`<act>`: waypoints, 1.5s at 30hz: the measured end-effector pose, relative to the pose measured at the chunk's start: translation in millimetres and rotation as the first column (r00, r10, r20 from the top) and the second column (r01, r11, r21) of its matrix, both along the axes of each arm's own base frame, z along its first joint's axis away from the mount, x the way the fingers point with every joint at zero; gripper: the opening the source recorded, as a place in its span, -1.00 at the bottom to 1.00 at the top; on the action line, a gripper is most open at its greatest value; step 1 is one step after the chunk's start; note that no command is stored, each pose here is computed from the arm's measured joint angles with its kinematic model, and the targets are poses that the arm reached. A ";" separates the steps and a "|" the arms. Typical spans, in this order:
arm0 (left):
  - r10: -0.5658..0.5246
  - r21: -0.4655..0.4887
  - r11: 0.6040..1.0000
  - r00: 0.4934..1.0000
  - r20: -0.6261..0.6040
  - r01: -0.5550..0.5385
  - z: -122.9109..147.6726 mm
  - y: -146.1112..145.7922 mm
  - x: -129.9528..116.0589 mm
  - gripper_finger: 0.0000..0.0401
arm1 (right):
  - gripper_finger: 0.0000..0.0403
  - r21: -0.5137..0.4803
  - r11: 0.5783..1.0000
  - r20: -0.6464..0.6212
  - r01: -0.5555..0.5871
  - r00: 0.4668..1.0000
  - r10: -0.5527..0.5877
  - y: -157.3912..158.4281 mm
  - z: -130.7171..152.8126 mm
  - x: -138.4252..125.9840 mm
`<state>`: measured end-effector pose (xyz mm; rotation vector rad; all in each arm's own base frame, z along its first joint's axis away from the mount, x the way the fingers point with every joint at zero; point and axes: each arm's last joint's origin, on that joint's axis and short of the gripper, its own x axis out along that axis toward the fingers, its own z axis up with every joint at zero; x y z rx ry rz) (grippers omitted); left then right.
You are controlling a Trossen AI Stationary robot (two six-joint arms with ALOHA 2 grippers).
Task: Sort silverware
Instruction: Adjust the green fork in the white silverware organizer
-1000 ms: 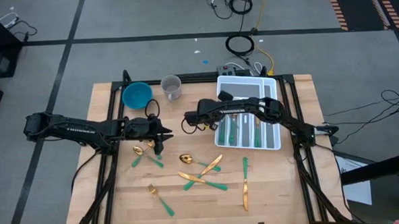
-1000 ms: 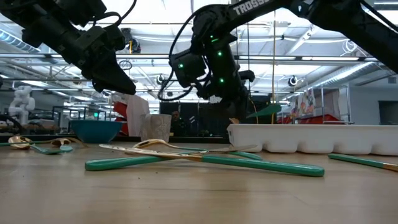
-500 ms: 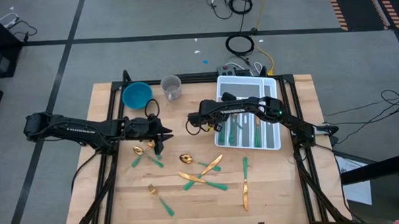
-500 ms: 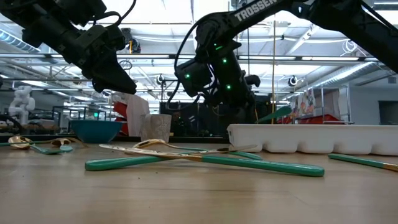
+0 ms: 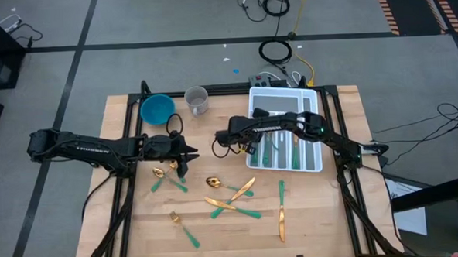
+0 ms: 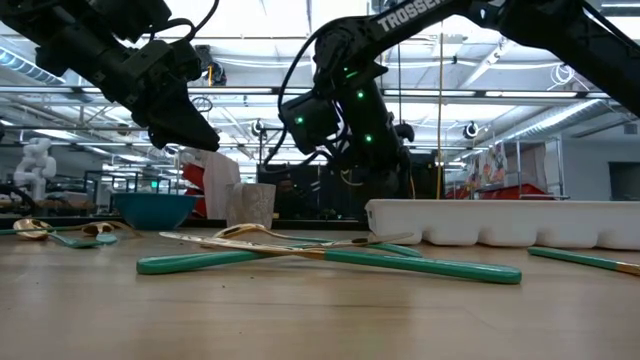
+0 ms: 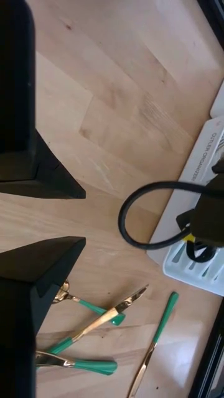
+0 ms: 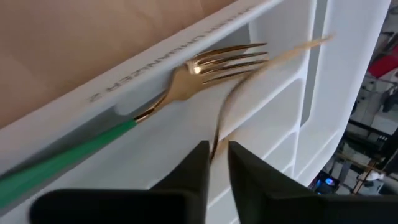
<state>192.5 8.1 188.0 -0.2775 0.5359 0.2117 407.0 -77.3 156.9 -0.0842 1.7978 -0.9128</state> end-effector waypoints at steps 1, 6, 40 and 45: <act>0.000 0.000 1.000 1.000 0.000 0.000 0.0 0.0 0.0 -0.43 | -0.66 0.001 1.000 -0.001 -0.006 1.000 0.006 1.4 0.1 0.3; 0.001 0.001 1.000 1.000 0.000 -0.001 0.0 0.0 0.0 -0.43 | -0.38 0.001 1.000 0.006 -0.026 1.000 0.026 5.5 -0.1 2.3; -0.012 0.019 1.000 0.997 -0.082 0.014 -6.3 -0.2 -4.2 -0.43 | -0.26 0.293 0.956 0.648 -0.013 0.738 -0.188 -2.4 55.0 -106.3; -0.009 0.021 1.000 0.997 -0.082 0.011 -6.3 -0.1 -4.2 -0.43 | -0.26 0.297 0.955 0.642 0.008 0.739 -0.206 -6.5 37.9 -116.6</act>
